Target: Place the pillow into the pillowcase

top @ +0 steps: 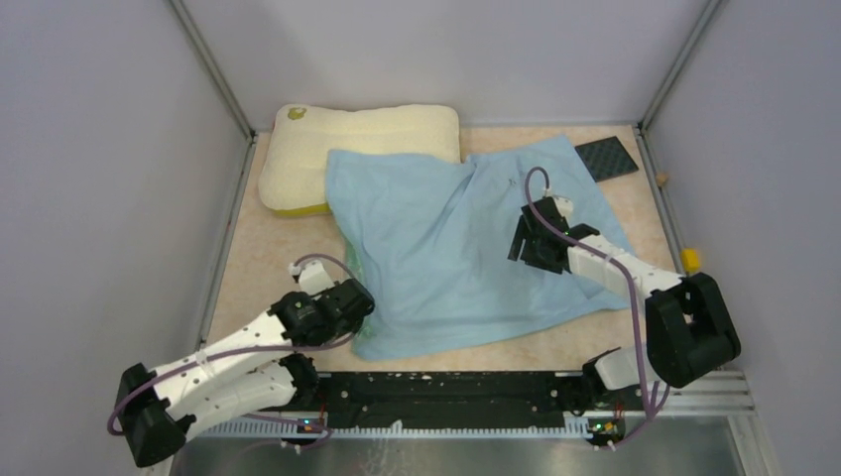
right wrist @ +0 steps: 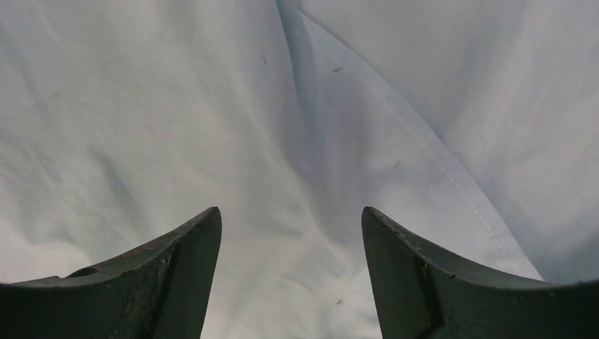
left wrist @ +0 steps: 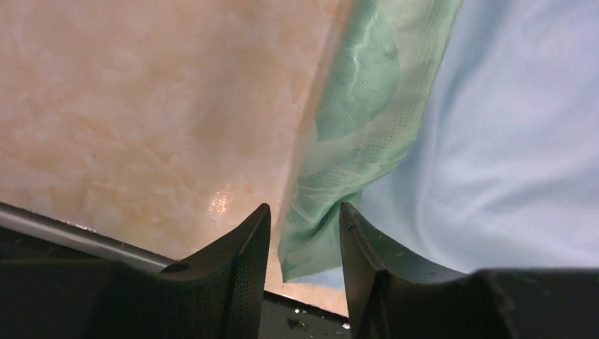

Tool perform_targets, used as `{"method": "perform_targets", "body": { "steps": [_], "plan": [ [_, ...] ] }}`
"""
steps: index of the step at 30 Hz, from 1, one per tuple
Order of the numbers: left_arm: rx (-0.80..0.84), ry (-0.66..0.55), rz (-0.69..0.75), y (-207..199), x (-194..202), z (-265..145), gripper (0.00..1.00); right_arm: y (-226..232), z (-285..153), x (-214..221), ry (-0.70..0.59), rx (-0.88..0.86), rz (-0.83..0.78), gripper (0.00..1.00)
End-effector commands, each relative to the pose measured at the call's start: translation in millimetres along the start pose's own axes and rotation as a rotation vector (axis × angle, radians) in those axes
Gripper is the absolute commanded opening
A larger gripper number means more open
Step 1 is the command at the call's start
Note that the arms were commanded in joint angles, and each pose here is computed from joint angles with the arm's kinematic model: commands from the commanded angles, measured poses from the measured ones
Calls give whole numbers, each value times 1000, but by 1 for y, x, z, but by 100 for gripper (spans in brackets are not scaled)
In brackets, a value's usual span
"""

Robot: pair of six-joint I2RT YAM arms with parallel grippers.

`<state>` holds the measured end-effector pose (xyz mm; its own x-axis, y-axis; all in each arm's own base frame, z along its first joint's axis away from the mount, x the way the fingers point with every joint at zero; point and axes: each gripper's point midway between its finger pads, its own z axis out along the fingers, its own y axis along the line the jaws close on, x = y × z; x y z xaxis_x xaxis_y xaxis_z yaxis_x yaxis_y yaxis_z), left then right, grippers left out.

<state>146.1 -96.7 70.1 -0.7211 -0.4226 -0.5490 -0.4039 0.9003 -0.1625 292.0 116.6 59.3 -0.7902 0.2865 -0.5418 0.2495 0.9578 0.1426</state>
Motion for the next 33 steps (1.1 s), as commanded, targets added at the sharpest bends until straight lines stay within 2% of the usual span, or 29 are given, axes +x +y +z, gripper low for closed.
{"method": "perform_targets", "body": {
  "steps": [1,2,4,5,9,11,14,16,20,22,25,28,31,33],
  "plan": [
    [-73,-87,-202,23,-18,-8,48,-1,-2,-9,-34,-2,-17,72],
    [-83,-107,-226,25,-24,-12,52,0,-4,-10,-37,-8,-18,72],
    [-91,-153,-238,23,-39,-21,65,2,-7,-12,-39,-20,-23,72],
    [-78,-177,-221,18,-48,-26,68,3,-9,-13,-40,-28,-28,72],
    [61,-247,-51,-31,-78,-35,87,10,-10,-19,-52,-48,-54,72],
    [48,-251,30,-45,-91,-31,94,11,-7,-20,-44,-45,-68,72],
    [-6,-190,104,-54,-102,-1,95,15,-5,-22,-36,-47,-81,72],
    [18,-161,136,-63,-108,19,94,18,-4,-22,-35,-62,-81,72],
    [61,-85,226,-82,-102,53,95,19,0,-21,-32,-65,-89,72],
    [22,-32,243,-78,-94,70,96,20,4,-18,-23,-67,-91,72],
    [-55,27,213,-54,-86,90,95,20,9,-14,-10,-64,-94,72],
    [-187,59,125,-6,-86,103,91,18,11,-12,-7,-58,-93,72],
    [-303,26,49,37,-95,101,87,14,10,-13,-9,-52,-89,72],
    [-323,-9,3,53,-104,96,87,11,9,-14,-16,-48,-88,72]
  ]
}}
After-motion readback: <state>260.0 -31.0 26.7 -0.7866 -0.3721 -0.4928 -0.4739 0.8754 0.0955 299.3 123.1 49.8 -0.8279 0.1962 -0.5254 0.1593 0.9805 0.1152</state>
